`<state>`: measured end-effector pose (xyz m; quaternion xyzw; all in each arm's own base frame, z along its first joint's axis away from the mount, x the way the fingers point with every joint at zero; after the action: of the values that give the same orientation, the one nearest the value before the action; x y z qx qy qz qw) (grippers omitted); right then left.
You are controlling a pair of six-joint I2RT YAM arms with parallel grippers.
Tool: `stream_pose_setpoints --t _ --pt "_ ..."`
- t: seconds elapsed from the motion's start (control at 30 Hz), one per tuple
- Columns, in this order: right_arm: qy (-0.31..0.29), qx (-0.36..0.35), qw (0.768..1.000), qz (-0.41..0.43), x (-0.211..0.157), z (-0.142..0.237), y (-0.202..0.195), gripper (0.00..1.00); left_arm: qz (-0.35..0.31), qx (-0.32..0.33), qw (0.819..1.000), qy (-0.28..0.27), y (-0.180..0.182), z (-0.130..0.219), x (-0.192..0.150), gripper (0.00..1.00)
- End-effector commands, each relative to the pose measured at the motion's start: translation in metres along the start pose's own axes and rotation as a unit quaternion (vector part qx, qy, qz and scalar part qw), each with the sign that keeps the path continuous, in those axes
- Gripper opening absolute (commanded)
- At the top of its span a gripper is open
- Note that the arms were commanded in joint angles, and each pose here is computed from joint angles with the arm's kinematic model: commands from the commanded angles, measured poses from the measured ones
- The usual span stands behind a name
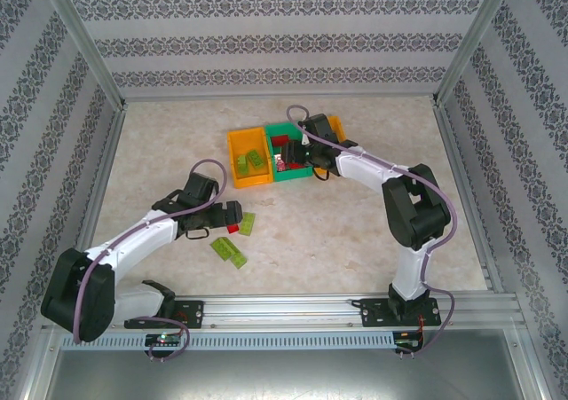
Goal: Sort the legos into containers by color
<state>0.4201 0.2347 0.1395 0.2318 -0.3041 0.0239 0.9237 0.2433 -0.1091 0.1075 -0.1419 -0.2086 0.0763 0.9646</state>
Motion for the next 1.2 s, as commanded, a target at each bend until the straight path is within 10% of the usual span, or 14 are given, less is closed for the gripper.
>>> stream_pose_setpoints --t 0.0,1.17 --pt "0.002 -0.012 1.000 -0.013 0.001 0.002 -0.003 0.64 0.024 0.008 0.999 0.033 -0.002 -0.001 -0.008 1.00" --pt "-0.016 0.019 1.000 -0.003 -0.012 0.030 0.006 0.71 0.017 0.059 0.995 0.085 -0.015 -0.016 -0.018 0.74"
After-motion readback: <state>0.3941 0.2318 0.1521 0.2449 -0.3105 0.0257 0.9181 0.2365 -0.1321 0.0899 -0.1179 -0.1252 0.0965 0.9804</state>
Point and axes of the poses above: each hand's point on the last joint's axis, 136 mm out from that joint toward the fingers, its own z axis back along the fingers, its own y axis along the line the jaws close on, x = y × z, the point moved 5 cm from there along z, back along the fingers
